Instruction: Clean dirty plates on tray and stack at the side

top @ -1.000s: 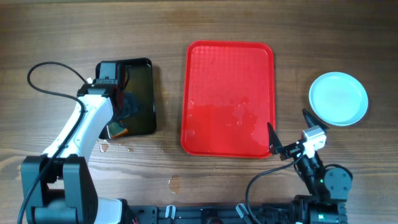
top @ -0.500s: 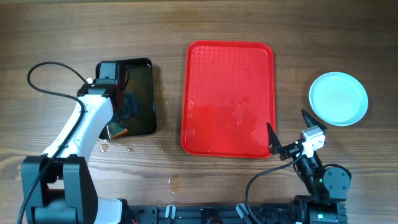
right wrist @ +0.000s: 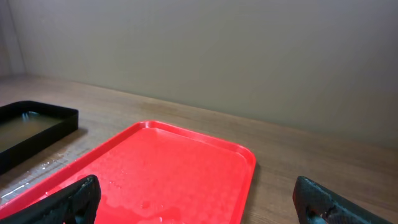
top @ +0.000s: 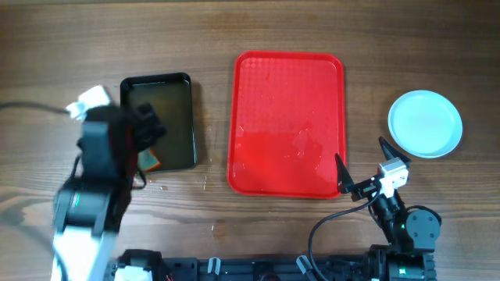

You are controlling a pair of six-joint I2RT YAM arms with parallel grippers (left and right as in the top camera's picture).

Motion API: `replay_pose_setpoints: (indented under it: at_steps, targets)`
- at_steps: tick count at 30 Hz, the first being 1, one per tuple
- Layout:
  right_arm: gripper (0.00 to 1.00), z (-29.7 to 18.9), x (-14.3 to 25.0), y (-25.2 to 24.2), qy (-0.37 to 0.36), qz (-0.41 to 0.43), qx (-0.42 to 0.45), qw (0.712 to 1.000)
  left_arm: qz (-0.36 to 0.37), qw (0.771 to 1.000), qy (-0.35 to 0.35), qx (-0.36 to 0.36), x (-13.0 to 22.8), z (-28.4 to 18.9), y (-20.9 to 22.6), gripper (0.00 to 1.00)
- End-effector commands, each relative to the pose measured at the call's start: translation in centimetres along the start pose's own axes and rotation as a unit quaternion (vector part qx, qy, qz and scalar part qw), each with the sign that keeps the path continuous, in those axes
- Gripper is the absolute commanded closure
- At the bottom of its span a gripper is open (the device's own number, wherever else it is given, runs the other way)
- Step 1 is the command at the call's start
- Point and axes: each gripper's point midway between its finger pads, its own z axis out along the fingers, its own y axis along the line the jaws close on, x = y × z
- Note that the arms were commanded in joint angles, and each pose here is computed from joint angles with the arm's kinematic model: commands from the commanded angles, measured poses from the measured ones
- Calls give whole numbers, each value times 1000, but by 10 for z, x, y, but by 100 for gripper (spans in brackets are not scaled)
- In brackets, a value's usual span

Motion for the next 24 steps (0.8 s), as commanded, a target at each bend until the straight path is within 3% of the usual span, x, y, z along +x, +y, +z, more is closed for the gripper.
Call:
replay_pose_setpoints:
  at_steps: [1, 5, 12, 17, 21, 24]
  targets:
    - [0, -1, -3, 0, -8, -5, 2, 1000, -28, 992, -92, 82, -11, -34, 1, 0]
    - [0, -1, -3, 0, -8, -5, 2, 1000, -7, 974, -165, 154, 7, -47, 4, 0]
    - [0, -1, -3, 0, -8, -5, 2, 1000, -21, 942, -256, 215, 42, -38, 14, 0]
    - [0, -1, -3, 0, -8, -5, 2, 1000, -20, 942, -256, 216, 60, -21, 19, 0]
    - [0, -1, -3, 0, -8, -5, 2, 1000, -11, 955, -214, 204, 94, 11, 25, 0]
    - [0, -1, -3, 0, -8, -5, 2, 1000, -7, 953, -210, 217, 97, 9, 20, 0]
